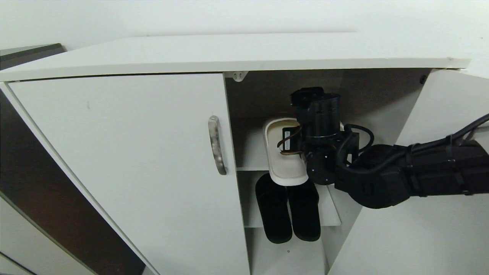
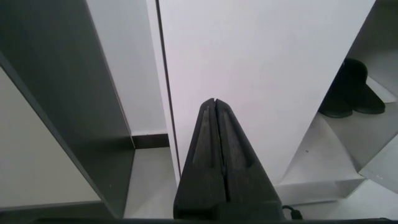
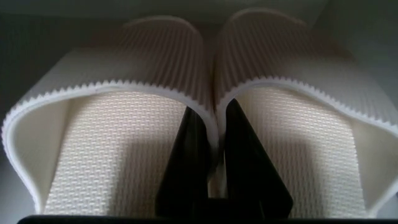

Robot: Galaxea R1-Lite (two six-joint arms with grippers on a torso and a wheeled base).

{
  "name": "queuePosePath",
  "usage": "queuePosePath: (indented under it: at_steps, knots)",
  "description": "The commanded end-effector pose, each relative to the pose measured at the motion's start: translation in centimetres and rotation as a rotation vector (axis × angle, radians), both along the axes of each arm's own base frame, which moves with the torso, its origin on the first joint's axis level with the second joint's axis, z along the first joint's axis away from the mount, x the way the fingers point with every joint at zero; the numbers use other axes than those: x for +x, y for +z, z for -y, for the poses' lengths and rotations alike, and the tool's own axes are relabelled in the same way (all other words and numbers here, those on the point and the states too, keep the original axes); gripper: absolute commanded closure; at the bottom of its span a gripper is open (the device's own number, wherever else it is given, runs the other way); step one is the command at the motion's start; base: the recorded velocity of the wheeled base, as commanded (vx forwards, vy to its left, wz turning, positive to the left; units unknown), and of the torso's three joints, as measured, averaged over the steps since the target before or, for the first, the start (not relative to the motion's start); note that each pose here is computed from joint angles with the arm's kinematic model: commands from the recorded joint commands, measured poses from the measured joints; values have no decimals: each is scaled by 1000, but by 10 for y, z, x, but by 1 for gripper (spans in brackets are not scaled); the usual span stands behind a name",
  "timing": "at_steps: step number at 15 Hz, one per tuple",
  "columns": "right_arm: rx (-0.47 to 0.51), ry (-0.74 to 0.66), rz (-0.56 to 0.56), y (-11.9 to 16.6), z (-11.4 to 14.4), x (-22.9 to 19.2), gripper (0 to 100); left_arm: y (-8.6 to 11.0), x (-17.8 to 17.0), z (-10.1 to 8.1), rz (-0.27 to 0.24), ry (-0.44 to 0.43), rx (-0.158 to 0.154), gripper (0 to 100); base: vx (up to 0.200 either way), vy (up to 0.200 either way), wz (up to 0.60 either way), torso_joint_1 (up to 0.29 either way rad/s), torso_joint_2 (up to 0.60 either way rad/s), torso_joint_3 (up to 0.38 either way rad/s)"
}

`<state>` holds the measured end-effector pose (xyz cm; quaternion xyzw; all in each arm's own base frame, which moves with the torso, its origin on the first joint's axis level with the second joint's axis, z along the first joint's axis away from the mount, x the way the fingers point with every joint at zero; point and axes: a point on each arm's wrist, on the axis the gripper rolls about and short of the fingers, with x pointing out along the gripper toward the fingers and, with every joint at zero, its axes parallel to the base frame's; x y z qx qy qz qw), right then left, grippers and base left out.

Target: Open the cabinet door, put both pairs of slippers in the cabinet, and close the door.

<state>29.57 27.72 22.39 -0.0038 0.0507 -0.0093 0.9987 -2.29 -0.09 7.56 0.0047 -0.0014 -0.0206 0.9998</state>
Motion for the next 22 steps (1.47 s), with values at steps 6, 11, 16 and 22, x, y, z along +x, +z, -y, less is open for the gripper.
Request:
queuePosePath:
  at_steps: [6, 11, 16, 22]
  knots:
    - [9, -5, 4, -2, -12, 29, 100, 0, 0, 0, -1, 1, 0, 100, 0, 0, 0, 0, 0, 0]
    - [6, -4, -1, -4, -13, 29, 100, 0, 0, 0, -1, 1, 0, 100, 0, 0, 0, 0, 0, 0]
    - [9, -1, -5, -4, -13, 26, 0, 0, 0, 0, -1, 1, 0, 100, 0, 0, 0, 0, 0, 0]
    - [21, 65, 11, 23, -3, -28, 0, 0, 0, 0, -1, 1, 0, 100, 0, 0, 0, 0, 0, 0]
